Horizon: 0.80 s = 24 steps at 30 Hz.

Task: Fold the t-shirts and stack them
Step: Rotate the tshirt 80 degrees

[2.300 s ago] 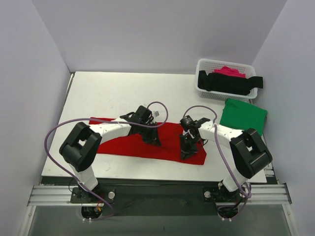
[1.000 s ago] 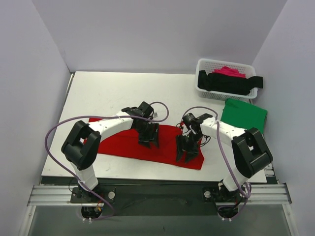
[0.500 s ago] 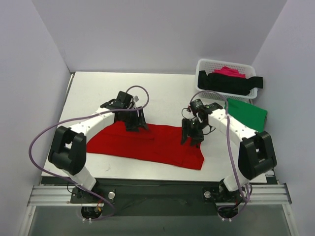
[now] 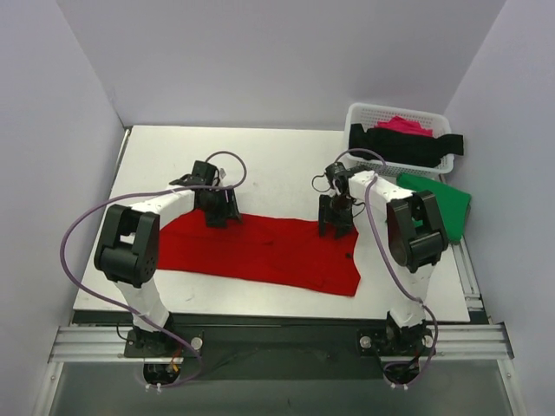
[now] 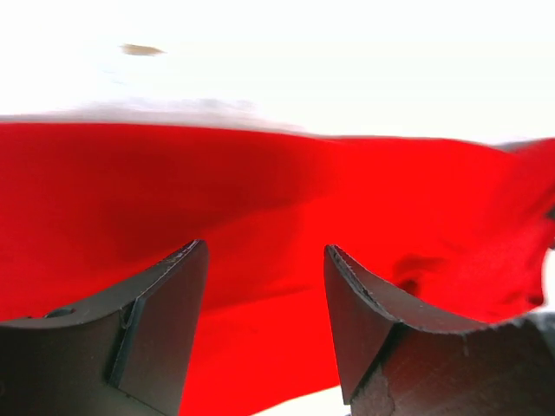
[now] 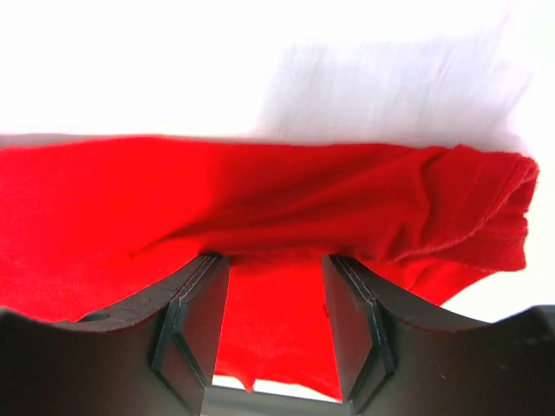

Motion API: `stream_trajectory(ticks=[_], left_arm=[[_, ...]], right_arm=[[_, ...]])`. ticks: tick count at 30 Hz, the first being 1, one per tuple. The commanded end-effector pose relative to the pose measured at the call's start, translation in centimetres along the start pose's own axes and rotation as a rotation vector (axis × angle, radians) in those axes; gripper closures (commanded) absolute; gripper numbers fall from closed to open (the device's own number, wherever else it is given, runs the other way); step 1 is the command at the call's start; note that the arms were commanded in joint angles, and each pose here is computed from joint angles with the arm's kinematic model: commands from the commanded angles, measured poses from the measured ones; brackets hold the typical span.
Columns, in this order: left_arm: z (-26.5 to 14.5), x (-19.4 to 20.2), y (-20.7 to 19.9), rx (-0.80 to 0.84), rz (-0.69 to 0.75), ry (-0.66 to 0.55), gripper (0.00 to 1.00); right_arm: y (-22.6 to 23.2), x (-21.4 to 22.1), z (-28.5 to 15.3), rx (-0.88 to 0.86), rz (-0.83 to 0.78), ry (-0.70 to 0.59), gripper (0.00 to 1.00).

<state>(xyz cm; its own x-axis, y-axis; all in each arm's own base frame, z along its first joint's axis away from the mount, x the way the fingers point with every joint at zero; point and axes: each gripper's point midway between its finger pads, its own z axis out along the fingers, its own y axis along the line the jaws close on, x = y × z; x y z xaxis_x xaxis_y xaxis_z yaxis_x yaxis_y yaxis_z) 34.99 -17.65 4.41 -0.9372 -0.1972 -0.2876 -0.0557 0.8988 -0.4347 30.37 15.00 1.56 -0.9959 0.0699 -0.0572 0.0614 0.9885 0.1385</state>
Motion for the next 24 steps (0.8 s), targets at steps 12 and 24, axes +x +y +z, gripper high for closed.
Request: stream_trajectory(ticks=[12,24], left_arm=[[-0.4,-1.2,4.8,-0.210,0.027,-0.027,0.31],[-3.8,-5.4,1.3,-0.063,0.075,-0.171,0.28]], right_arm=[[-1.4,-9.6,1.5,0.206,0.052,-0.107,0.52],[2.6,-15.6,-0.2,0.091,0.012,-0.190,0.50]])
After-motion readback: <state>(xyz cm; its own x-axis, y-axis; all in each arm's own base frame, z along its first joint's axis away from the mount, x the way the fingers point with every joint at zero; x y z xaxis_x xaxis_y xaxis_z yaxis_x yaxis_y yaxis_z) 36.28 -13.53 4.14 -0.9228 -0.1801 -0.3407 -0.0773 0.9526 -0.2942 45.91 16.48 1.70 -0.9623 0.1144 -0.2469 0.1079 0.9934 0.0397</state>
